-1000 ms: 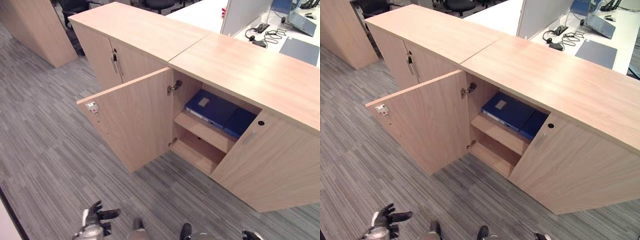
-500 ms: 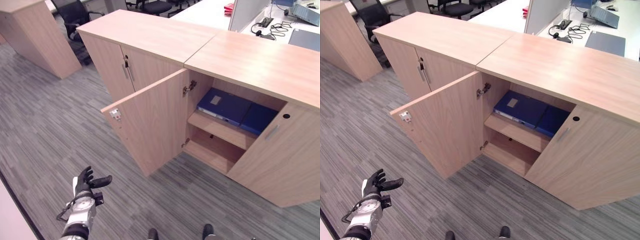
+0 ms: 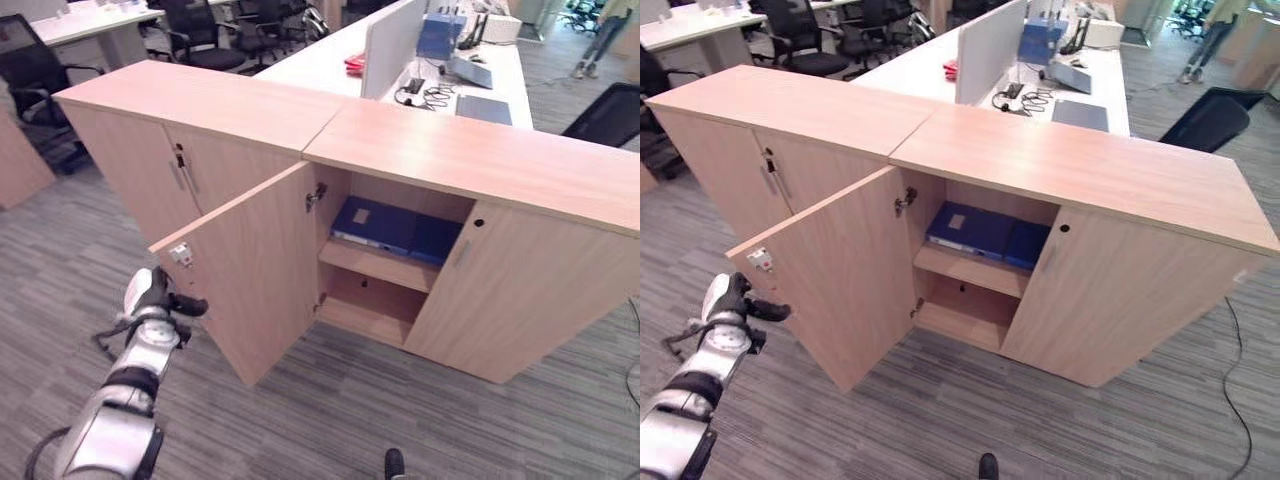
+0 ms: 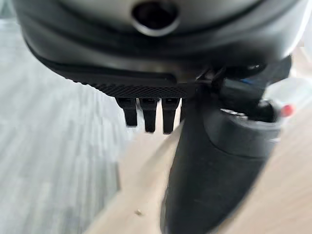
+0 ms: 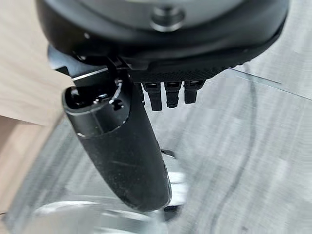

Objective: Put the empty folder in the office cabinet

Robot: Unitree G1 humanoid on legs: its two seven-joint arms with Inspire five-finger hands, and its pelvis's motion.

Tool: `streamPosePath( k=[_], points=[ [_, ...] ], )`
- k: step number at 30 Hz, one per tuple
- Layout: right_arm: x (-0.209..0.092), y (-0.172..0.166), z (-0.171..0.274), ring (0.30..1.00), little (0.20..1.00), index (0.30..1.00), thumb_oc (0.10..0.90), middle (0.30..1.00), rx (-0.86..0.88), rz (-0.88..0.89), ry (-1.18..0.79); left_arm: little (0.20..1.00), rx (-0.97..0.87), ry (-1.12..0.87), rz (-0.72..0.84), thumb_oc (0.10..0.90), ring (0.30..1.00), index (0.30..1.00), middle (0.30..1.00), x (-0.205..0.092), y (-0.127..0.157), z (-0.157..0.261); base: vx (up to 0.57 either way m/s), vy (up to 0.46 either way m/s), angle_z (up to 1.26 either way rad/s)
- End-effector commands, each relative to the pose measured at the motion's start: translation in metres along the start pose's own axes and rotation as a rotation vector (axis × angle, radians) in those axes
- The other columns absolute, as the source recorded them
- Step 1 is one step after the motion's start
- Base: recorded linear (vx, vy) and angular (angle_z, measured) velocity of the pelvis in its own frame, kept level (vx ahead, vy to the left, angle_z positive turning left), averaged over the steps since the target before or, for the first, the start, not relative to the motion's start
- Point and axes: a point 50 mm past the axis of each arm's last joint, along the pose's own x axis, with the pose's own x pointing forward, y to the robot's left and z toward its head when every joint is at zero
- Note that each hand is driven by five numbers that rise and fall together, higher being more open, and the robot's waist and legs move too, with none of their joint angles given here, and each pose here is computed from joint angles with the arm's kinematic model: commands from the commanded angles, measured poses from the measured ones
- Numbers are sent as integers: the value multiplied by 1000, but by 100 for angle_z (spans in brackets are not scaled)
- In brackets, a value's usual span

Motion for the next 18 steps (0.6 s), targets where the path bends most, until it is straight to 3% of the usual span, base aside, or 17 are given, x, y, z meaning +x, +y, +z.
streamPosePath(
  k=[1, 3, 4, 6, 7, 9, 13, 18],
  points=[
    [3, -29, 34, 900, 900, 900, 800, 900, -63, -75, -97, 900, -46, -397, 25, 800, 900, 900, 900, 3, 13, 110, 0, 0, 0],
    [3, -30, 36, 900, 900, 900, 800, 900, -67, -77, -104, 900, -45, -418, 13, 800, 900, 900, 900, 2, 10, 118, 4, -7, -2],
    [3, -33, 44, 900, 900, 900, 800, 900, -86, -86, -132, 900, -21, -501, -33, 800, 900, 900, 900, -6, -6, 141, 9, -13, -6],
    [3, -32, 44, 900, 900, 900, 800, 900, -85, -85, -132, 900, -20, -501, -32, 800, 900, 900, 900, -6, -6, 141, 8, -15, -12],
    [3, -34, 50, 900, 900, 900, 800, 900, -96, -90, -155, 900, 16, -634, -71, 800, 900, 900, 900, -21, -17, 164, 19, -20, -12],
    [3, -34, 52, 900, 900, 900, 800, 900, -99, -91, -161, 900, 36, -691, -87, 800, 900, 900, 900, -28, -22, 173, 14, -20, 1],
    [3, -31, 51, 900, 900, 900, 800, 900, -106, -94, -147, 900, 41, -1093, -253, 800, 900, 900, 900, -98, -61, 223, 13, -23, 14],
    [5, -19, 51, 900, 900, 900, 800, 900, -104, -74, -115, 900, -281, -1331, -649, 800, 900, 900, 900, -184, -94, 236, 12, -24, 25]
  ],
)
